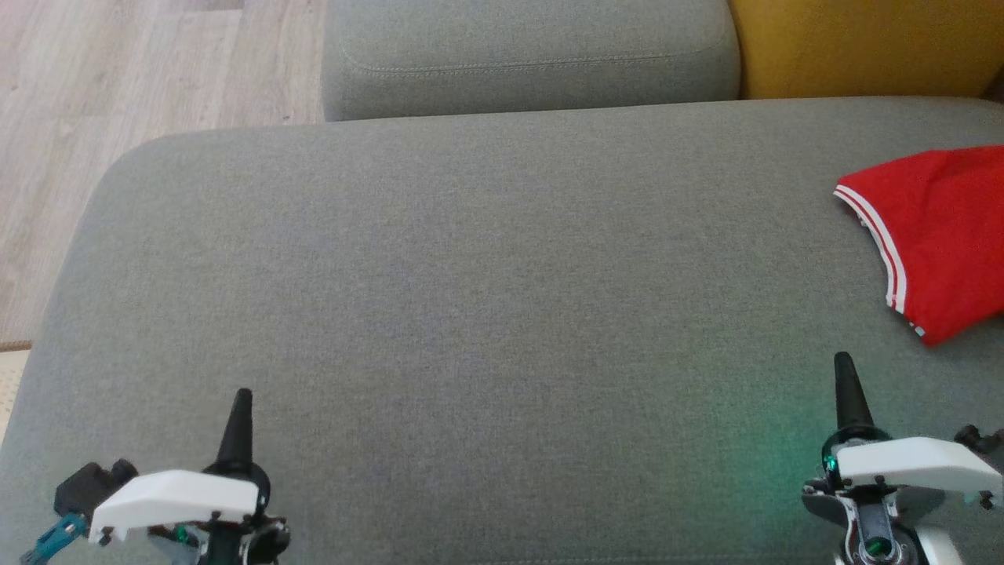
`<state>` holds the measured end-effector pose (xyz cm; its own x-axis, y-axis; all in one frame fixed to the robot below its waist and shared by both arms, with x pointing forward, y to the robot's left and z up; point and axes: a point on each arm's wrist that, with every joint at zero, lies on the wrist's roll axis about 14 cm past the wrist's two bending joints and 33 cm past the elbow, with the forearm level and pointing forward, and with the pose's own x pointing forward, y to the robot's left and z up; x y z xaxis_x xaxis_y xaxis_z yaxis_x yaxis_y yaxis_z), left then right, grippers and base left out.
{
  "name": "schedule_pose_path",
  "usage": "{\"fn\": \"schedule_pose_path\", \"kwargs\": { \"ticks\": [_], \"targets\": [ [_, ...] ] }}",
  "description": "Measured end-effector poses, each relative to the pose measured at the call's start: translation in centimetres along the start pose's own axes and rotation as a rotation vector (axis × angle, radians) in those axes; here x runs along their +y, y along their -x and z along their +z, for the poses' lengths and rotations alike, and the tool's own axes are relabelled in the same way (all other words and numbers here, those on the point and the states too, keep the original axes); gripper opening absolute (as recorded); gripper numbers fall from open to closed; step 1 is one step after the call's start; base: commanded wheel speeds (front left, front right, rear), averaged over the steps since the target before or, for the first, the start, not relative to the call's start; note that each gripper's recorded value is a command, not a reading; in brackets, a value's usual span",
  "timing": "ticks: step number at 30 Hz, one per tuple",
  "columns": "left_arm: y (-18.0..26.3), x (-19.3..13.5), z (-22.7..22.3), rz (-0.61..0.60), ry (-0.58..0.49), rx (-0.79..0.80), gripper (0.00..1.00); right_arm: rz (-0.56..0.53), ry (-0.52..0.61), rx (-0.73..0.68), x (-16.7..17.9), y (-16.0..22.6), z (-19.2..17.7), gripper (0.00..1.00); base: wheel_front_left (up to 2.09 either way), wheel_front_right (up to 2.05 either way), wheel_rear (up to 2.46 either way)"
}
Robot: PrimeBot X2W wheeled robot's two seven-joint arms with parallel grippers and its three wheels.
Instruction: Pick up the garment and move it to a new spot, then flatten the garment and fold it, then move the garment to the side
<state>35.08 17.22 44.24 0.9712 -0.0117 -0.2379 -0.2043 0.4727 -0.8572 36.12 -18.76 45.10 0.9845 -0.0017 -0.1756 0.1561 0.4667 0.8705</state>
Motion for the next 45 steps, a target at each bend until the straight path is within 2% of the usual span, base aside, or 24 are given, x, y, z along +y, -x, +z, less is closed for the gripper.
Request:
{"fn": "schedule_pose_path", "kwargs": {
  "ticks": [17,45],
  "targets": [
    [-0.4,-0.5,0.7,-0.029,0.178,0.003,0.0,0.009,-0.179,-0.015,0.2,-0.1,0.9,0.0,0.0,0.0,0.0],
    [-1.4,-2.7,3.1,-0.146,0.492,-0.02,0.0,0.073,-0.494,-0.042,1.5,-0.7,2.7,0.0,0.0,0.0,0.0]
  ]
}}
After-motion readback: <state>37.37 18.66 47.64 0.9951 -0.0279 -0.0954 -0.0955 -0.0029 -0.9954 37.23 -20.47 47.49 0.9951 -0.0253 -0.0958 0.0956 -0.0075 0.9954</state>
